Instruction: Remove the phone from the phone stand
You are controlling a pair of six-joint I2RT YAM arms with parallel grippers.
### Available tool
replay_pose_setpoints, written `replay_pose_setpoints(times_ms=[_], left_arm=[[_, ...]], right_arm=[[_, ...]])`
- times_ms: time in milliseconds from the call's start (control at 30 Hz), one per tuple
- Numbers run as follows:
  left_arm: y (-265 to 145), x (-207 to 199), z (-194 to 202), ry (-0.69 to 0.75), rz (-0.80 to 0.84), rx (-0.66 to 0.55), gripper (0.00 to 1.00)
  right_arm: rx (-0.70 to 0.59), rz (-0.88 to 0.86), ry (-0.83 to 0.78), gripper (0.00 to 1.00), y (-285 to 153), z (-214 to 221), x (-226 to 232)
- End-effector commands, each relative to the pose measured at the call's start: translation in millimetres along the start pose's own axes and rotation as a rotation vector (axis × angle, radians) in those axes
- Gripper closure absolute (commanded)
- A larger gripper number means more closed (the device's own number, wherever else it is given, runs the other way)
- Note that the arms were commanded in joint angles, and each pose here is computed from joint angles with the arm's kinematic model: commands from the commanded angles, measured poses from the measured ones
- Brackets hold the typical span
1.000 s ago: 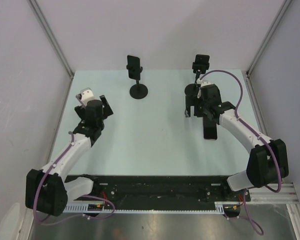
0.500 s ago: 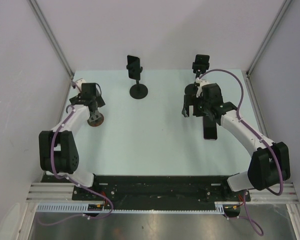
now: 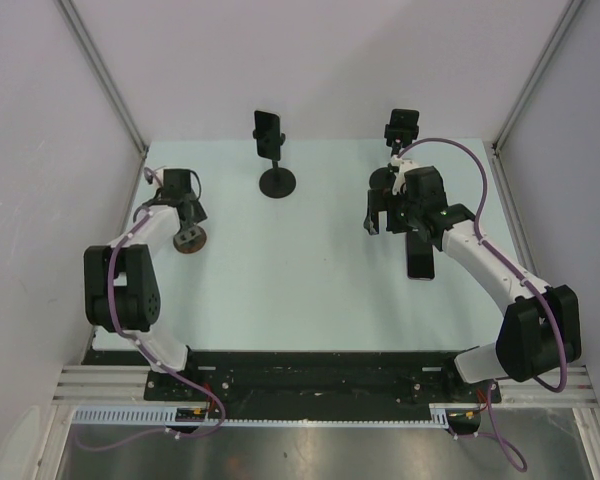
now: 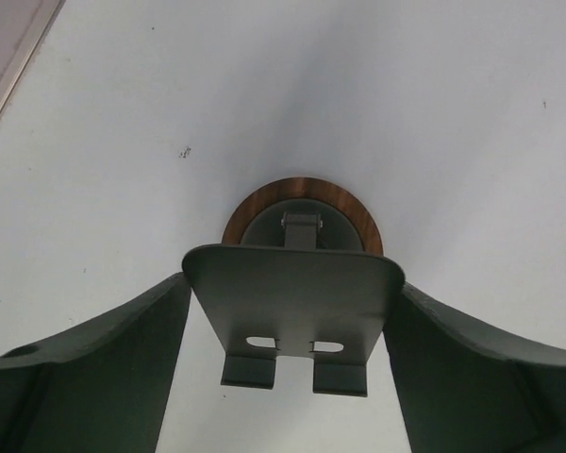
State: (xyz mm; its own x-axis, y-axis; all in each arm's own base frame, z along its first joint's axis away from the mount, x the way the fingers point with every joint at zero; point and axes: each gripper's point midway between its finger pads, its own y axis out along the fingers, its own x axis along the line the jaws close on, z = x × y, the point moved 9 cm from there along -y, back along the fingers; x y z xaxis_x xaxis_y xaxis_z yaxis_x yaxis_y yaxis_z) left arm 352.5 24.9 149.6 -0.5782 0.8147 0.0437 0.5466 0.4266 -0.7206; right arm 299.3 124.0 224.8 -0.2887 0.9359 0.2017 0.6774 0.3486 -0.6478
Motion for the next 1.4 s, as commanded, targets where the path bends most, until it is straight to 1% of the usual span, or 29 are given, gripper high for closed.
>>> replay_pose_setpoints(times_ms=[0,67,100,200,300,333,367,433,567,633,733,833,867,933,967,1033,1200,1267,1367], left_arm=[[1,-2,-19,0.025,0.020,-0.032,0.26],[4,-3,-23,0.040,0.037,-0.037,0.36],[4,-4,-25,0.048,0.049,-0.041,0.48],[10,-4,-34,0.092,0.073,-0.063,0.63],[19,-5,-51,0.164,0.130,-0.094,0.68],[22,-2,-58,0.222,0.141,-0.107,0.69],[23,-5,-71,0.247,0.159,-0.139,0.69],[35,-4,-78,0.337,0.176,-0.140,0.69],[49,-6,-104,0.419,0.238,-0.178,0.69],[60,-7,-103,0.451,0.289,-0.162,0.69],[67,-9,-101,0.483,0.315,-0.153,0.64],[67,-7,-94,0.489,0.319,-0.138,0.43],[68,-6,-91,0.493,0.320,-0.128,0.29],[65,-5,-90,0.490,0.322,-0.130,0.17],[59,-5,-93,0.481,0.334,-0.143,0.09],[52,-5,-96,0.463,0.340,-0.157,0.01],[24,-4,-119,0.415,0.353,-0.239,0.00],[10,-8,-127,0.403,0.395,-0.272,0.00],[-26,-17,-142,0.394,0.460,-0.354,0.00]], right_arm=[[-0.062,-0.030,-0.028,0.00,-3,-14,3],[-0.062,-0.027,-0.030,0.00,-4,-14,2],[-0.059,-0.027,-0.034,0.00,-4,-13,2],[-0.056,-0.022,-0.038,0.00,-4,-12,2],[-0.059,-0.017,-0.047,0.00,-7,-13,2],[-0.056,-0.016,-0.053,0.00,-7,-12,2],[-0.057,-0.015,-0.056,0.00,-7,-12,2],[-0.054,-0.018,-0.061,0.00,-7,-12,2],[-0.039,-0.028,-0.091,0.00,-4,-9,7],[-0.028,-0.028,-0.105,0.00,-2,-7,9],[-0.016,-0.022,-0.115,0.00,1,-4,11],[-0.009,-0.024,-0.124,0.00,4,-2,14],[-0.010,-0.028,-0.129,0.00,4,-2,16],[-0.015,-0.032,-0.132,0.00,5,-3,17],[-0.016,-0.034,-0.135,0.00,5,-3,18],[-0.022,-0.038,-0.142,0.00,7,-4,19],[-0.032,-0.045,-0.149,0.00,9,-5,19],[-0.036,-0.046,-0.154,0.00,7,-6,20],[-0.033,-0.038,-0.163,0.00,6,-5,20]])
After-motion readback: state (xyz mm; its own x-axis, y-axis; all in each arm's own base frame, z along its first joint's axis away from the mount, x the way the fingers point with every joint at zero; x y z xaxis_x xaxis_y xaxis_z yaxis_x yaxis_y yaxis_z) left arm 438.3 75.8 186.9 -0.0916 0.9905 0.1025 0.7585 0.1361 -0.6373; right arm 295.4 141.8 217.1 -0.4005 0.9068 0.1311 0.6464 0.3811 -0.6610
